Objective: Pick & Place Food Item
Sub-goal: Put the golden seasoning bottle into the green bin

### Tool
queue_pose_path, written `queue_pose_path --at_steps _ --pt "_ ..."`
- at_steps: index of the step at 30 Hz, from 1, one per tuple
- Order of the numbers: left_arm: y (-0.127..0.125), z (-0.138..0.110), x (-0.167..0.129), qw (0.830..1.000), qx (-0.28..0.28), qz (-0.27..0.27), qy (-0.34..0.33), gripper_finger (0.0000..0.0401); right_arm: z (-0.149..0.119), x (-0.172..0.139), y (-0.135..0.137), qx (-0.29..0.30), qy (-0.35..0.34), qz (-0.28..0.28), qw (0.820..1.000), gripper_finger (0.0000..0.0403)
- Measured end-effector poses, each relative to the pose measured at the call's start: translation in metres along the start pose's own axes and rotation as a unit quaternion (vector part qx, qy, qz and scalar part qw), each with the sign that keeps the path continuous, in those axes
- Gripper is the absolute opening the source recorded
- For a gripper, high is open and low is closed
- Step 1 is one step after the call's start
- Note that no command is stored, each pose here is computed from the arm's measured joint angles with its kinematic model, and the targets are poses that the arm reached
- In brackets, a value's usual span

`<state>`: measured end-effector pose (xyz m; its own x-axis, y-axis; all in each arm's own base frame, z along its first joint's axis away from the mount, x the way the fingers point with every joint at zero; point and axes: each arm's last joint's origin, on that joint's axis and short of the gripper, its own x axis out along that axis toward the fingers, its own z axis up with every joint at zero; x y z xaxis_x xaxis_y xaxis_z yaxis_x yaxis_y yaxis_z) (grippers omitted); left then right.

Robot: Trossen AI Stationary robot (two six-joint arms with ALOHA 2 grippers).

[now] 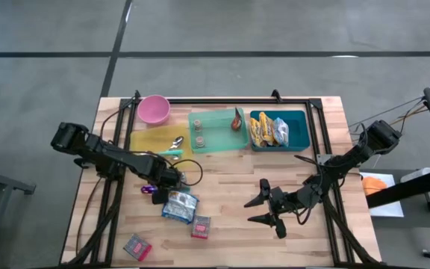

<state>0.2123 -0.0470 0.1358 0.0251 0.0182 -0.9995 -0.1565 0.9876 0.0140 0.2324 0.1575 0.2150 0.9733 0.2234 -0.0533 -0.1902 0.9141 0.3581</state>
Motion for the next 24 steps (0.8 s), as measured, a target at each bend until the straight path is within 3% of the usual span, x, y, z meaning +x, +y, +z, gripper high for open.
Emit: queue_pose_path --at_steps 2,17,24 --pt "0.0 0.0 0.0 1.0 0.007 0.0 0.0 0.0272 0.0 0.0 0.0 0.0 0.0 0.0 1.0 0.0214" --pt "-0.002 0.002 -0.008 1.0 0.01 -0.013 0.02 0.0272 0.0 0.0 0.0 -0.001 0.0 0.0 1.0 0.0214" --pt "-0.007 0.013 -0.029 1.0 0.012 -0.017 0.013 0.0272 -0.002 0.0 -0.003 -0.008 0.0 -0.039 0.999 0.0214"
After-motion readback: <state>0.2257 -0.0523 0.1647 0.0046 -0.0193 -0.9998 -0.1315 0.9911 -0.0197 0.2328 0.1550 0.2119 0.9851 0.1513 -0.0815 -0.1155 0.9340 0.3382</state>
